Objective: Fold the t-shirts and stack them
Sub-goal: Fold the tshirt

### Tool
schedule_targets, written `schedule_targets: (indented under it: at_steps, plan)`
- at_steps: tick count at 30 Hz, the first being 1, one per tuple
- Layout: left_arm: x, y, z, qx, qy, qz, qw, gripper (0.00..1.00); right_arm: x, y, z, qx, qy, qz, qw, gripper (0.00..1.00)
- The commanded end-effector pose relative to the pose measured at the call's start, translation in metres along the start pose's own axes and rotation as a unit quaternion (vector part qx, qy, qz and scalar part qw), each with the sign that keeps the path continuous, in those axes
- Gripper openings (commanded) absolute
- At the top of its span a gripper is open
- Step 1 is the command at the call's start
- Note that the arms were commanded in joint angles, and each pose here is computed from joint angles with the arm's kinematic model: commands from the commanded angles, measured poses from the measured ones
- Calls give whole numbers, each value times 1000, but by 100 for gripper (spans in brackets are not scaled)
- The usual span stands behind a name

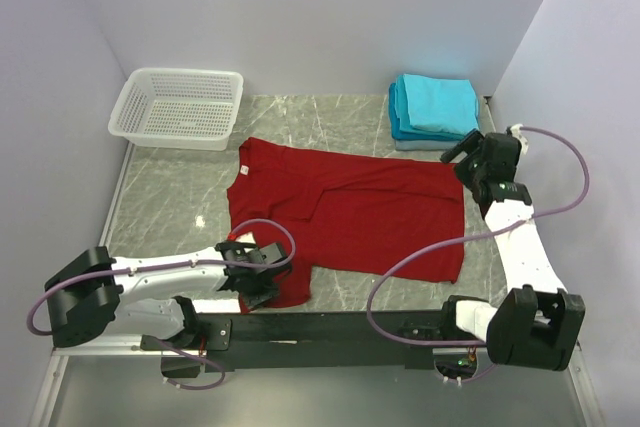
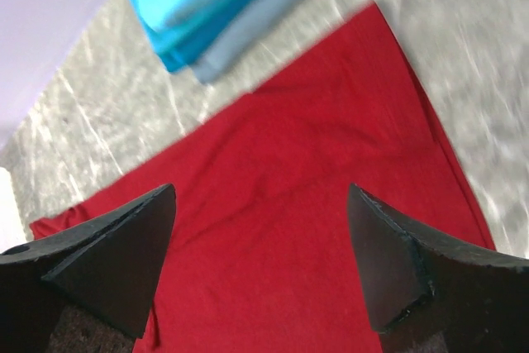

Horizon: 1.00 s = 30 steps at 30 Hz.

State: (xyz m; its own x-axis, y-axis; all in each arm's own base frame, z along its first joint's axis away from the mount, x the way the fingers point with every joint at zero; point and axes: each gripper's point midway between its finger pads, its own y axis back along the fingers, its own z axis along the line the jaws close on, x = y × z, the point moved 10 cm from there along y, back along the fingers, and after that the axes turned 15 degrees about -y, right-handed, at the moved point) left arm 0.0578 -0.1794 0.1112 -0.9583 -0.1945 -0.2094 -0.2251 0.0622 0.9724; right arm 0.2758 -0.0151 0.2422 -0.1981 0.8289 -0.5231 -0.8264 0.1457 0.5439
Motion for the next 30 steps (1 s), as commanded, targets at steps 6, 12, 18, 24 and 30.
schedule_targets:
  at_steps: [6,12,18,24,30]
  plan:
    - [-10,-10,4,-8,-27,-28,999,0,28,33,-41,68,-24,29,997,88]
    - [-24,-2,0,28,-48,-62,997,0,66,60,-74,136,-6,122,983,88]
    - [-38,5,1,45,-58,-89,993,0,92,73,-109,217,-27,157,963,86]
    - [-46,5,4,57,-60,-107,991,0,107,76,-130,292,-18,201,935,86]
    - [-50,4,-3,76,-65,-114,988,0,114,77,-135,295,-32,215,931,86]
